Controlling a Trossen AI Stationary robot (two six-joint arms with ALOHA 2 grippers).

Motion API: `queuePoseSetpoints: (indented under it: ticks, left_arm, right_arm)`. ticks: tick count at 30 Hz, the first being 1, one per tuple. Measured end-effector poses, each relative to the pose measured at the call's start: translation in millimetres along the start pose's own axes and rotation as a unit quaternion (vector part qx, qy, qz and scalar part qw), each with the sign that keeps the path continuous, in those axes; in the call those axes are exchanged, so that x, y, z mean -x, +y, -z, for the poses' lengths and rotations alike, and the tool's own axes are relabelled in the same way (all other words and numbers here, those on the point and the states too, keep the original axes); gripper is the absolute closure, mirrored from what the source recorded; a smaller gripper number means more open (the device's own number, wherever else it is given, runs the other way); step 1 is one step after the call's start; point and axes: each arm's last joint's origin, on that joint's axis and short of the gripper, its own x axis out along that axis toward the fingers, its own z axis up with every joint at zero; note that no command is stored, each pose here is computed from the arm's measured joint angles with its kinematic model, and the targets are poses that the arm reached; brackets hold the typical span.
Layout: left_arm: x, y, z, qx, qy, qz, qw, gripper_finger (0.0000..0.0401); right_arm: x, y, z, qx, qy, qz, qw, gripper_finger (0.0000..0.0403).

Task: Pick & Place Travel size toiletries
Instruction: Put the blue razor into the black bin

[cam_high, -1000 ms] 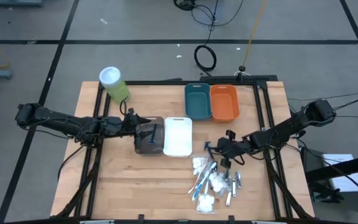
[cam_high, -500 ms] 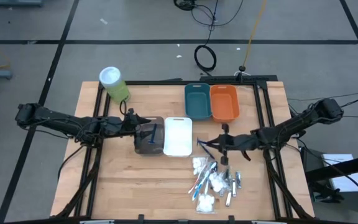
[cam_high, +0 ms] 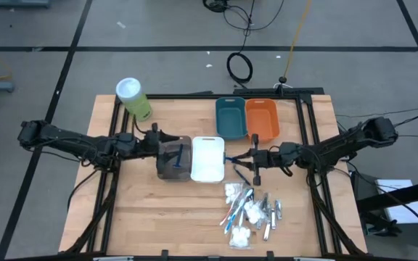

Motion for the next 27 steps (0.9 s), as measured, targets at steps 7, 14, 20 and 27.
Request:
queuePoseSetpoints:
  ticks: [7, 14, 20, 27]
  left_arm:
    - [-22.2, -10.9, 6.2, -0.081, -0.035, 0.042, 0.995, 0.0146]
    - [-47.4, -17.1, 22.0, -0.070, -0.059, 0.041, 0.995, 0.0146]
    - [-55.8, -19.5, 27.6, -0.072, -0.078, 0.042, 0.993, 0.0146]
    - [-66.7, -24.6, 20.1, -0.065, -0.100, 0.066, 0.991, 0.0146]
  right_arm:
    - [-10.5, -3.7, 3.7, 0.011, -0.066, -0.040, 0.997, 0.0380]
    - [-17.0, -2.5, 10.6, 0.012, -0.091, -0.042, 0.995, 0.0380]
    - [-21.0, -3.5, 15.8, 0.010, -0.109, -0.035, 0.993, 0.0380]
    - [-22.6, -9.5, 19.0, -0.001, -0.107, -0.024, 0.994, 0.0380]
